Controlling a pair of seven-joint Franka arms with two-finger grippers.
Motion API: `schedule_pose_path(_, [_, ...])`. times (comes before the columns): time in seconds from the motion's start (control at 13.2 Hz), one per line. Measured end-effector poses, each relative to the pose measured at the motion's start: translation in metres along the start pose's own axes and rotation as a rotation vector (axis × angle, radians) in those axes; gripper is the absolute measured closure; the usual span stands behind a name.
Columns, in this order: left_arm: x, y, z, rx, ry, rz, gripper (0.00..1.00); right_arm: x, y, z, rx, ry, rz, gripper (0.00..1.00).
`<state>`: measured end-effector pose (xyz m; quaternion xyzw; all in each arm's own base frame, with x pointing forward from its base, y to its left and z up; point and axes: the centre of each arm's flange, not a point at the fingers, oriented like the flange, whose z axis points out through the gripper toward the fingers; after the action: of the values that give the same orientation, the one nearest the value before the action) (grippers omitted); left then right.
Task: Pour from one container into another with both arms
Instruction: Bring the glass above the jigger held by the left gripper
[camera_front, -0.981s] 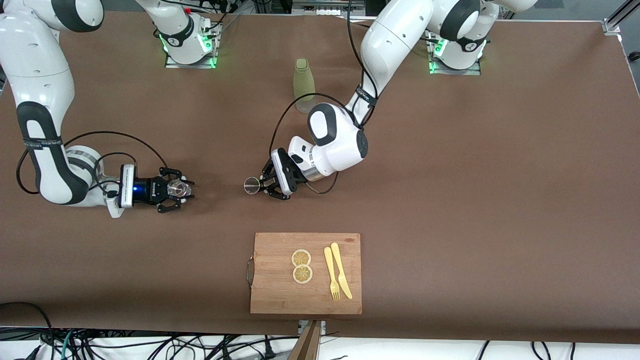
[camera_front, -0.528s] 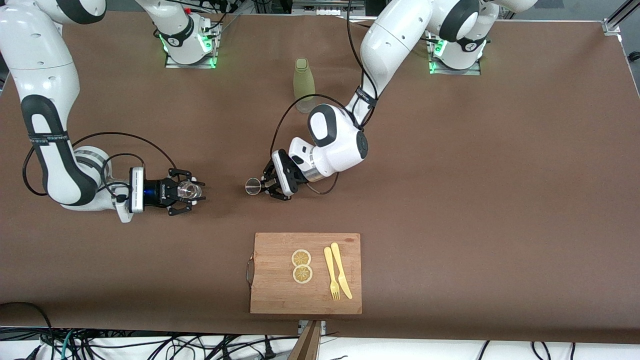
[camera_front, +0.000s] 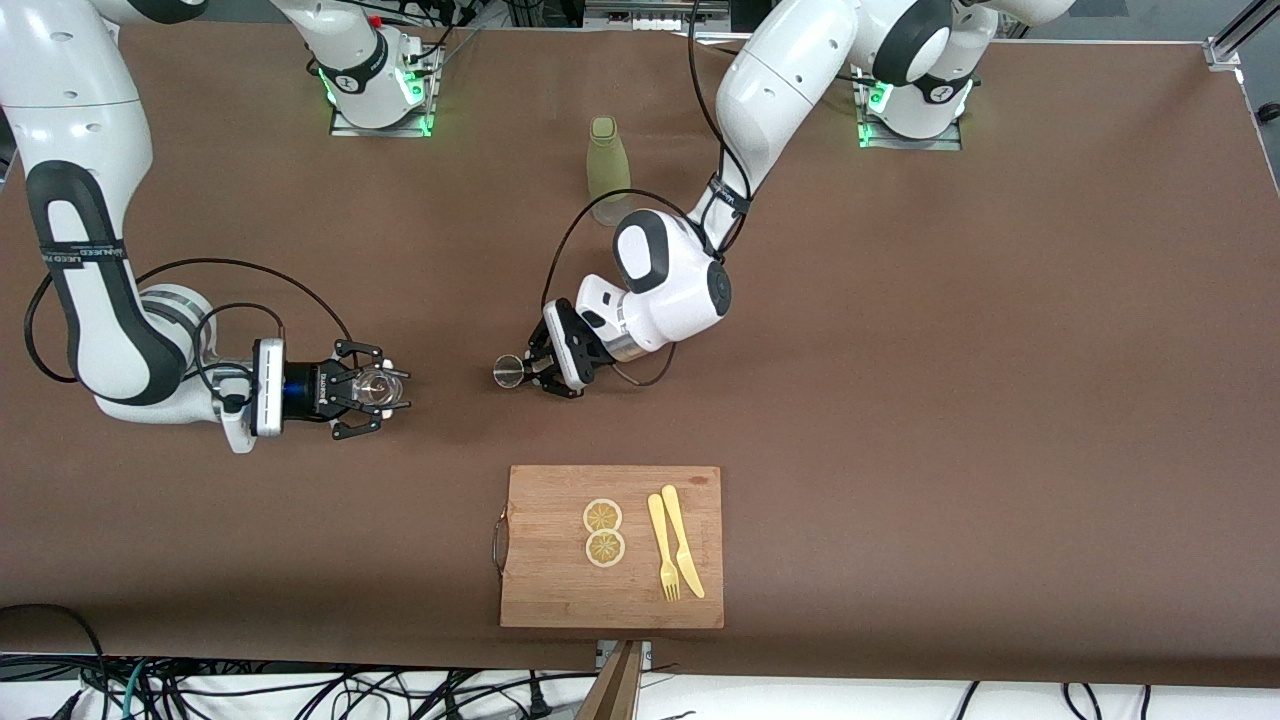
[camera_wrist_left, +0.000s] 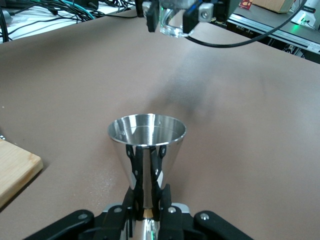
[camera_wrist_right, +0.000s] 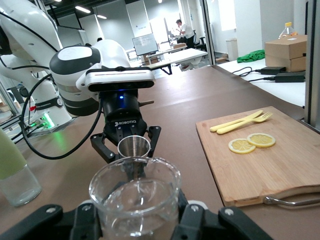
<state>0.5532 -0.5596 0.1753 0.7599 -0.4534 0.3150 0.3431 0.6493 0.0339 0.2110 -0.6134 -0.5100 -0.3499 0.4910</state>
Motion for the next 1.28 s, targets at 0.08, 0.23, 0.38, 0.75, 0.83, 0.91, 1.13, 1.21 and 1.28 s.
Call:
schedule_pose_path(0.08, [-0.001, 0.001, 0.001, -0.001, -0.002, 0.0, 0.79, -0.001, 0.001, -0.001, -0.007, -0.004, 0.015, 0.57])
schedule_pose_path(0.23, [-0.006, 0.003, 0.004, 0.0, -0.009, -0.001, 0.79, -0.002, 0.002, -0.003, -0.023, -0.013, 0.037, 0.57])
schedule_pose_path(0.38, [-0.008, 0.003, 0.006, 0.001, -0.012, -0.002, 0.79, -0.002, 0.003, -0.002, -0.026, -0.017, 0.043, 0.57])
schedule_pose_path(0.75, [-0.011, 0.005, 0.008, -0.002, -0.017, -0.009, 0.79, 0.006, 0.004, 0.029, -0.016, -0.053, 0.03, 0.57])
schedule_pose_path(0.83, [-0.011, 0.005, 0.008, -0.002, -0.017, -0.011, 0.79, 0.007, 0.004, 0.036, -0.007, -0.057, 0.029, 0.57])
schedule_pose_path(0.91, [-0.01, 0.006, 0.009, -0.002, -0.017, -0.014, 0.79, 0.008, 0.003, 0.042, 0.0, -0.06, 0.028, 0.57])
schedule_pose_path(1.13, [-0.011, 0.006, 0.009, 0.001, -0.018, -0.02, 0.79, 0.008, 0.002, 0.053, 0.008, -0.077, 0.026, 0.57])
schedule_pose_path(1.21, [-0.012, 0.005, 0.009, 0.011, -0.018, -0.021, 0.79, 0.008, 0.001, 0.057, 0.01, -0.081, 0.024, 0.57])
schedule_pose_path(1.28, [-0.012, 0.005, 0.009, 0.02, -0.019, -0.02, 0.79, 0.009, 0.001, 0.06, 0.01, -0.087, 0.022, 0.57])
